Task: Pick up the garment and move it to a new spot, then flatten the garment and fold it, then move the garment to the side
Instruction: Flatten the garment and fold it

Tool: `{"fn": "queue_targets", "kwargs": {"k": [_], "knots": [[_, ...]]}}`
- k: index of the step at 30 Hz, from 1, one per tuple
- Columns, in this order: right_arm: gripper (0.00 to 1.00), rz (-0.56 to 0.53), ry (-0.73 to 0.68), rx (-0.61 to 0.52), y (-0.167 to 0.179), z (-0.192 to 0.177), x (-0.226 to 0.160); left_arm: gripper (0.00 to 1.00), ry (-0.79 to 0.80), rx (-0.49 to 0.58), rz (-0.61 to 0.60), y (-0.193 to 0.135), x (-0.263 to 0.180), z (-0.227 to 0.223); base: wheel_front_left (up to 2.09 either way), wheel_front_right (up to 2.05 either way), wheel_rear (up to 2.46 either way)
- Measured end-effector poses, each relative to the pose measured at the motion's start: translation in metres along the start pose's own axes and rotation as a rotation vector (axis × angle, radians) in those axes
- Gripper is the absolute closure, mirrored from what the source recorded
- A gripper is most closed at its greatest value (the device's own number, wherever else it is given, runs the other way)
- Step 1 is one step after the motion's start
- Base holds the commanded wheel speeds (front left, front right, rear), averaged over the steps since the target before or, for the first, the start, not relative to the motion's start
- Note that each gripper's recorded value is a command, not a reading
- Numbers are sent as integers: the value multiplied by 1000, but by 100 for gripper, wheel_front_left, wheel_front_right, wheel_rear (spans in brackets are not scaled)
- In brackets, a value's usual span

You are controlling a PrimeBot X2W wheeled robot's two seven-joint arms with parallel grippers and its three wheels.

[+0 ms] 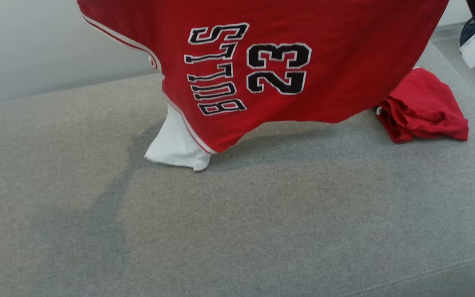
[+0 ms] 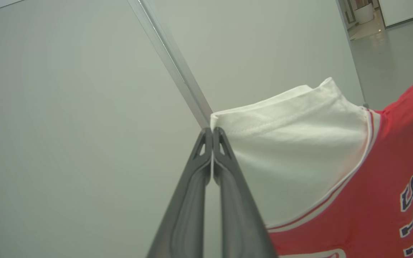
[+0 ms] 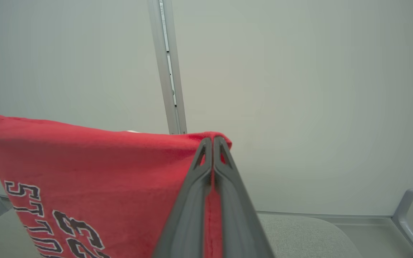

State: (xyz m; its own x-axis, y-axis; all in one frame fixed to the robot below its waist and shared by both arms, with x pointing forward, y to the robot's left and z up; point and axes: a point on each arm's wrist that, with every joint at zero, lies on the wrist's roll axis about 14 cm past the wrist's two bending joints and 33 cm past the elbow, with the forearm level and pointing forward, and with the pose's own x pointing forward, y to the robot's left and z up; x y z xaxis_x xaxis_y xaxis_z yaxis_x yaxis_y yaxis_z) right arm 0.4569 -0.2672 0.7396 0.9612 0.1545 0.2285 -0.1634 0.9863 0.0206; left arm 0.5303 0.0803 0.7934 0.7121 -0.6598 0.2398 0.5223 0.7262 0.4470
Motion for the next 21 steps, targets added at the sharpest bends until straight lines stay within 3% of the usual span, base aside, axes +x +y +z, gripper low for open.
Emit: {"fn": "queue_targets", "kwargs": {"k": [7,12,16,21], "knots": [[100,63,-100,-53,14,60,4,100,-89,51,45,17,-35,64,0,0,0],[100,105,-127,-105,30,83,12,100,-130,102,80,30,-53,100,0,0,0],[100,130,-103,-118,42,84,24,100,-115,115,89,32,-53,106,0,0,0],[100,154,-10,-130,55,60,47,100,-30,101,65,25,-34,82,0,0,0]]}}
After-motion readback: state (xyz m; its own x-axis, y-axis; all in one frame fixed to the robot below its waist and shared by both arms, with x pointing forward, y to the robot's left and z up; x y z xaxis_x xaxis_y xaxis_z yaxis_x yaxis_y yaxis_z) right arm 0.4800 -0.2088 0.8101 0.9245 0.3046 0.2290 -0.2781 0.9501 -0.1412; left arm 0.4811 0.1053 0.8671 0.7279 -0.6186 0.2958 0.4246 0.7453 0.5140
